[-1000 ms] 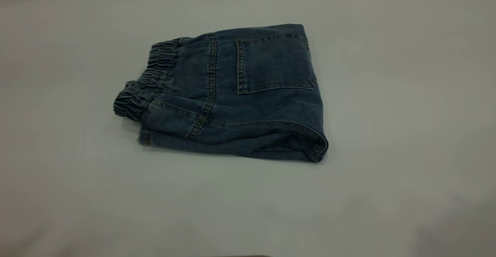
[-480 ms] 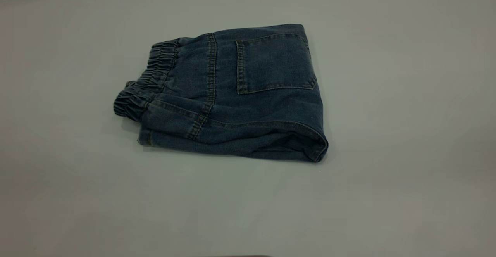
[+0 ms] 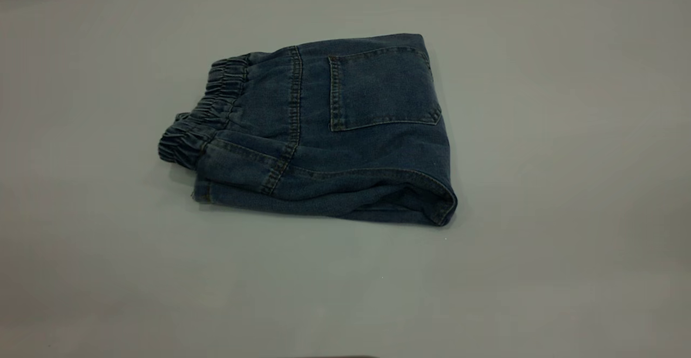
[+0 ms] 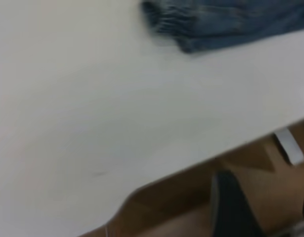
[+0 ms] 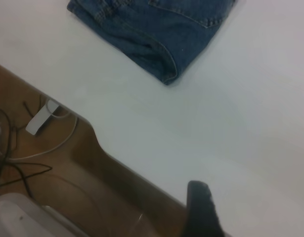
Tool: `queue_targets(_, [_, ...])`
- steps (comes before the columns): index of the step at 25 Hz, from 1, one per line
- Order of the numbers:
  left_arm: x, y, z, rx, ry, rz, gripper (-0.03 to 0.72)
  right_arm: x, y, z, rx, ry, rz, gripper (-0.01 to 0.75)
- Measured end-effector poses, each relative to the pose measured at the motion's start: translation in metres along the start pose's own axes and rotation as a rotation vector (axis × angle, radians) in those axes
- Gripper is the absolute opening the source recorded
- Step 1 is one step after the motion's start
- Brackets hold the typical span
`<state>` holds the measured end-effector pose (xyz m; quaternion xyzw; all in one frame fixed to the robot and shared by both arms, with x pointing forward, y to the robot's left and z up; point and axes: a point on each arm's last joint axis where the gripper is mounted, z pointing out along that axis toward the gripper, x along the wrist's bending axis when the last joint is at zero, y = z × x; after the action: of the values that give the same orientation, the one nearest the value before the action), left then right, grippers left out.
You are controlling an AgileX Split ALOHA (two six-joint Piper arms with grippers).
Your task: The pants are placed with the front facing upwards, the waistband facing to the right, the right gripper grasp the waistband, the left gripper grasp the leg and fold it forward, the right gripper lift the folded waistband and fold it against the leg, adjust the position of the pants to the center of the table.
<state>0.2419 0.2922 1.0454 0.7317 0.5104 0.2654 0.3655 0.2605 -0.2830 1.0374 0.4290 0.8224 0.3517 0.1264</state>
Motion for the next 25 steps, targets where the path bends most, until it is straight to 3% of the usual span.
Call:
queue_targets(4, [0.005,-0.001,0.0,0.002,0.059,-0.065,0.318,0.0,0.0,0.0,-0.002,0.0,-0.003,0.447])
queue_targets(16, [0.005,-0.001,-0.001,-0.007,0.061,-0.071,0.318,0.0,0.0,-0.001,-0.009,-0.004,0.007,0.447])
queue_targets(18, [0.005,-0.001,-0.001,-0.007,0.064,-0.073,0.318,-0.002,0.0,-0.001,-0.016,-0.051,0.059,0.447])
queue_targets(25, [0.005,-0.003,-0.003,-0.028,0.214,-0.178,0.318,-0.01,-0.009,-0.013,-0.146,-0.398,0.407,0.447])
